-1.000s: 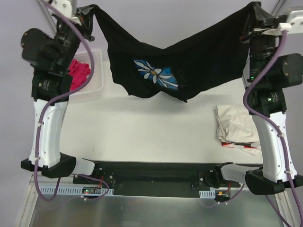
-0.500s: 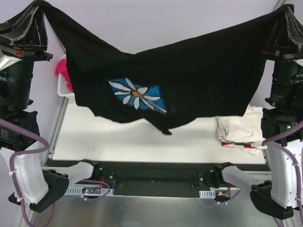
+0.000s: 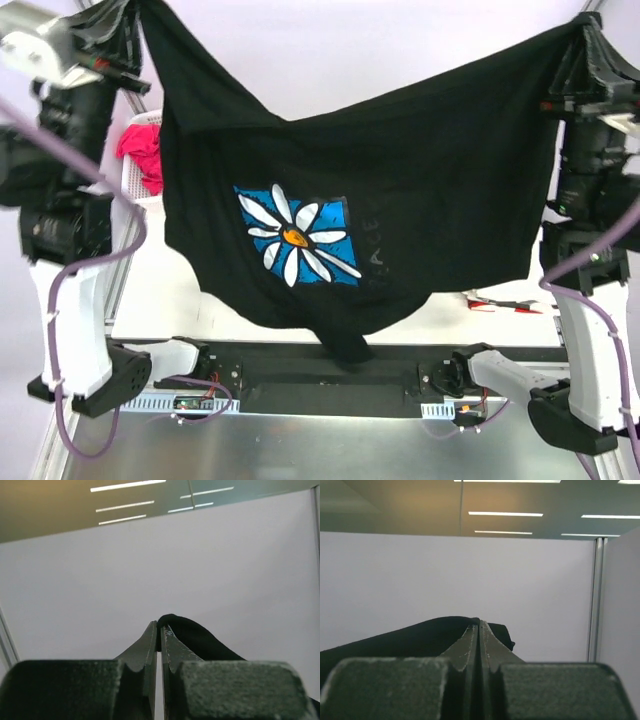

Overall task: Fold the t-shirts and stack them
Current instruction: Flatten out the tshirt

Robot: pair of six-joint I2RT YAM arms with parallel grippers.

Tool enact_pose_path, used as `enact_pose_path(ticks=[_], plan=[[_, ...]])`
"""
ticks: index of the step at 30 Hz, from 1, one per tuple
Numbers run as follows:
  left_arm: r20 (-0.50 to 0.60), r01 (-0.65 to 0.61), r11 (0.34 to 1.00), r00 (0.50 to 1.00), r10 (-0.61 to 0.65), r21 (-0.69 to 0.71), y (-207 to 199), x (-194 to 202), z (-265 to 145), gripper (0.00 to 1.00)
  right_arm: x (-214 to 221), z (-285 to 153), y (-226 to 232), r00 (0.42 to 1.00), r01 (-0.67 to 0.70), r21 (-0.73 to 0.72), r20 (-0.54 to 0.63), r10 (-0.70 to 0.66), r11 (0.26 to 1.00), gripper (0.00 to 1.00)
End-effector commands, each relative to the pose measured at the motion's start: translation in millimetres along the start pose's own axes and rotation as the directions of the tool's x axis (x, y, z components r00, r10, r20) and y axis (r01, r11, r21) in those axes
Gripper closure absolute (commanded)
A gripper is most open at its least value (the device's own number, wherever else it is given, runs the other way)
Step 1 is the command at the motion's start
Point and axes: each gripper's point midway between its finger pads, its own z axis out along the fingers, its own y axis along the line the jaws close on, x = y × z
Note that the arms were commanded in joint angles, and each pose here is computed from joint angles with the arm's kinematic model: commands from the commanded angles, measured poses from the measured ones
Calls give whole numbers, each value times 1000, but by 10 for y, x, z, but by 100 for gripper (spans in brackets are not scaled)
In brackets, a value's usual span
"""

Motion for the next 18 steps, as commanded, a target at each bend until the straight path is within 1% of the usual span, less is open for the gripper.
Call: enact_pose_path(ticks=[1, 2, 3, 5, 6, 7, 8, 9, 11, 13, 18], plan=[[-107, -28, 997, 994, 21, -67, 121, 796, 407, 100, 623, 216, 8, 995, 54, 61, -83, -49, 997, 99], [-124, -35, 997, 992, 26, -69, 127, 911, 466, 100, 756, 252, -16, 991, 85, 77, -110, -76, 993, 99], [-170, -37, 996, 985, 22, -85, 145, 1208, 574, 100, 1064, 328, 29, 982, 113, 71, -161, -100, 991, 99], [-175, -41, 995, 984, 24, -95, 181, 1320, 691, 100, 1257, 443, 9, 973, 150, 92, -192, -130, 984, 99], [-224, -39, 995, 974, 19, -88, 164, 1631, 785, 100, 1586, 520, 57, 957, 184, 77, -243, -161, 980, 99], [-200, -42, 994, 980, 21, -101, 210, 1539, 849, 100, 1698, 565, 55, 950, 199, 80, -261, -172, 977, 99], [-196, -44, 993, 980, 21, -111, 248, 1565, 898, 100, 1638, 661, 32, 953, 201, 96, -249, -172, 975, 99], [-214, -43, 993, 977, 19, -111, 248, 1741, 968, 100, 1933, 700, 69, 935, 222, 78, -300, -189, 972, 99], [-202, -39, 992, 979, 14, -119, 283, 1728, 1002, 100, 1939, 779, 54, 936, 226, 94, -298, -189, 970, 99], [-201, -35, 992, 980, 10, -123, 312, 1741, 1010, 100, 2051, 795, 67, 931, 227, 90, -312, -189, 970, 99], [-188, -41, 991, 982, 17, -129, 337, 1616, 968, 100, 1978, 753, 33, 931, 225, 95, -313, -186, 970, 99]])
